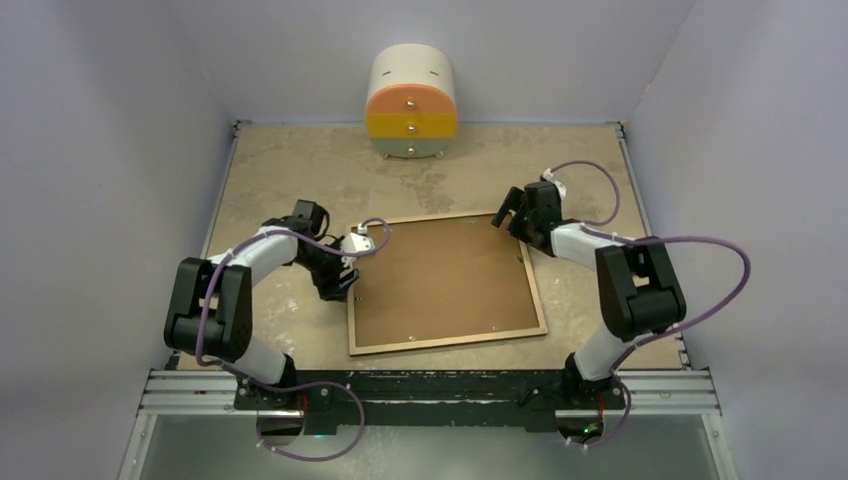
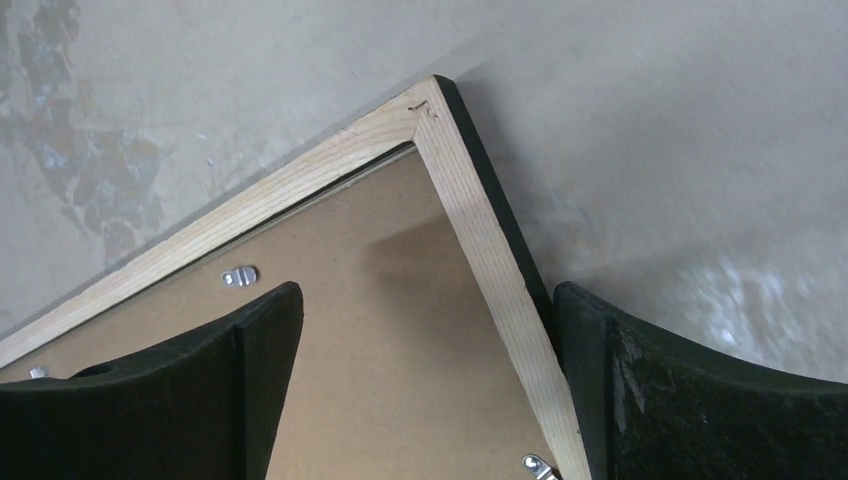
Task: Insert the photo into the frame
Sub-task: Adjust the photo frame at the center of the board.
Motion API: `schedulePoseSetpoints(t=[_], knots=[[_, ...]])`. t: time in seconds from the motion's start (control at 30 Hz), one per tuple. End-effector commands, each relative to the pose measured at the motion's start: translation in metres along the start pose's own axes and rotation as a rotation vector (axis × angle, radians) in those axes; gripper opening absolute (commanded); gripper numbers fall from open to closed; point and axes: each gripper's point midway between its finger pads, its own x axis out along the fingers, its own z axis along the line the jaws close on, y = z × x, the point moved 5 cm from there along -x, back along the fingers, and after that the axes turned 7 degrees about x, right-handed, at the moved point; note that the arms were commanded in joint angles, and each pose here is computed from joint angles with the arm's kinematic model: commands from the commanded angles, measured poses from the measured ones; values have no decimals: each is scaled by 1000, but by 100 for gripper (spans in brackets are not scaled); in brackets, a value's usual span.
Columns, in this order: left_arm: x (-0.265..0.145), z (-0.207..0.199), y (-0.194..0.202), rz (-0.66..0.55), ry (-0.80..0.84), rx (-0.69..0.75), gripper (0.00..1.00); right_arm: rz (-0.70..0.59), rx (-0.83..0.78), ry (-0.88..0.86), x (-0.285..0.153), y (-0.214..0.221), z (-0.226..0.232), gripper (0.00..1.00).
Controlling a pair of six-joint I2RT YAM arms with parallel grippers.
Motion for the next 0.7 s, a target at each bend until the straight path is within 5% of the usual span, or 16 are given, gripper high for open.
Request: schedulePoseSetpoints(t=[0.0, 0.3, 0.47, 0.67], knots=[[10, -13, -9, -11, 48, -22, 64, 76, -120, -140, 15, 17, 65, 95], [19, -36, -43, -35, 105, 57, 66, 185, -276, -241, 40, 76, 176, 96], [6, -41, -55, -29, 146, 118, 72, 227, -298, -228, 39, 84, 179, 99], [-33, -50, -58, -10, 159, 278, 85, 81, -265, -176, 2, 27, 154, 99]])
